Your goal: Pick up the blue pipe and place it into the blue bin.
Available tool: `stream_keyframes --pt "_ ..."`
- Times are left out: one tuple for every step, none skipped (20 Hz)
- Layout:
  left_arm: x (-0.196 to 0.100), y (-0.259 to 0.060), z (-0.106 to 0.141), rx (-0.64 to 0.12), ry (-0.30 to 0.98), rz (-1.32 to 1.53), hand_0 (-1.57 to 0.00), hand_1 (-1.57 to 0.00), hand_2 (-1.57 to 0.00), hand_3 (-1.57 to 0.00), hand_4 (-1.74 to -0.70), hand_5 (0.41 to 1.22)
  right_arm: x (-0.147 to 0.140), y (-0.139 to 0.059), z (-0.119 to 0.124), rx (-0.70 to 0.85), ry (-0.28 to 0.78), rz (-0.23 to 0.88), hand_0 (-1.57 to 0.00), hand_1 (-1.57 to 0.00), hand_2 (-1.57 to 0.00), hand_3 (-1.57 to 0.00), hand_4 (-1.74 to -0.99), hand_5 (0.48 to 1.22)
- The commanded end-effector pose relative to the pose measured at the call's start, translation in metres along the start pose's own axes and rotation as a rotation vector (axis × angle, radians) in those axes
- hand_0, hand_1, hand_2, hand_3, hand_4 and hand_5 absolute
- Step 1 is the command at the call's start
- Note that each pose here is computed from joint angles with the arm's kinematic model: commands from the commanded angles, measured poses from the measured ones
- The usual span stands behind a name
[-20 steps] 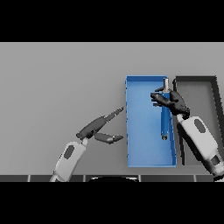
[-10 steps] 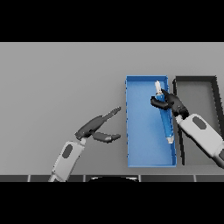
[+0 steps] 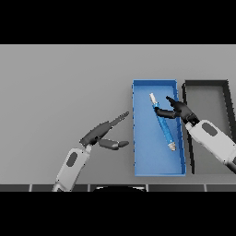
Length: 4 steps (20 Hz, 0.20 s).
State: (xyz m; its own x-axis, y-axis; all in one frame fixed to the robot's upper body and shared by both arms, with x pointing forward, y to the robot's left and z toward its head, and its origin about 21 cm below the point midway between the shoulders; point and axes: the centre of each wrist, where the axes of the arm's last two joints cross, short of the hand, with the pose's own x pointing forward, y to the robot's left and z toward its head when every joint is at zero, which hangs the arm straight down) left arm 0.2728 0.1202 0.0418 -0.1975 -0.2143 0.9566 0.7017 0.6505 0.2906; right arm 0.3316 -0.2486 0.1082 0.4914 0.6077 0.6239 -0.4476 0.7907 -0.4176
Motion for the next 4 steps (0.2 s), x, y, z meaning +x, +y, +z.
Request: stream_keyframes --pt "0.0002 -0.0013 -0.0004 -0.001 -0.003 -0.001 0.0 0.0 0.0 0.0 -0.93 0.496 0.0018 0.001 0.0005 0.008 -0.002 0.009 -0.02 -0.02 -0.02 0.0 -1.084 0.713" --pt "-0.0006 0.0 -0.0005 -0.003 -0.003 -0.004 0.0 0.0 0.0 0.0 -0.93 0.496 0.0013 0.0022 0.0003 0.016 -0.004 0.017 -0.02 -0.02 -0.02 0.0 -1.084 0.712" --pt "0.0005 0.0013 -0.0013 0.0 -0.012 -0.003 0.0 0.0 0.0 0.0 -0.93 0.496 0.0038 0.0027 0.004 0.023 -0.007 0.022 -0.02 -0.02 -0.02 0.0 -1.084 0.711" --pt "0.0024 0.0023 -0.0013 -0.002 -0.013 -0.002 0.0 0.0 0.0 0.0 -0.93 0.495 0.0042 0.0031 0.0031 0.024 -0.004 0.02 -0.02 -0.02 -0.02 0.0 -1.084 0.714"
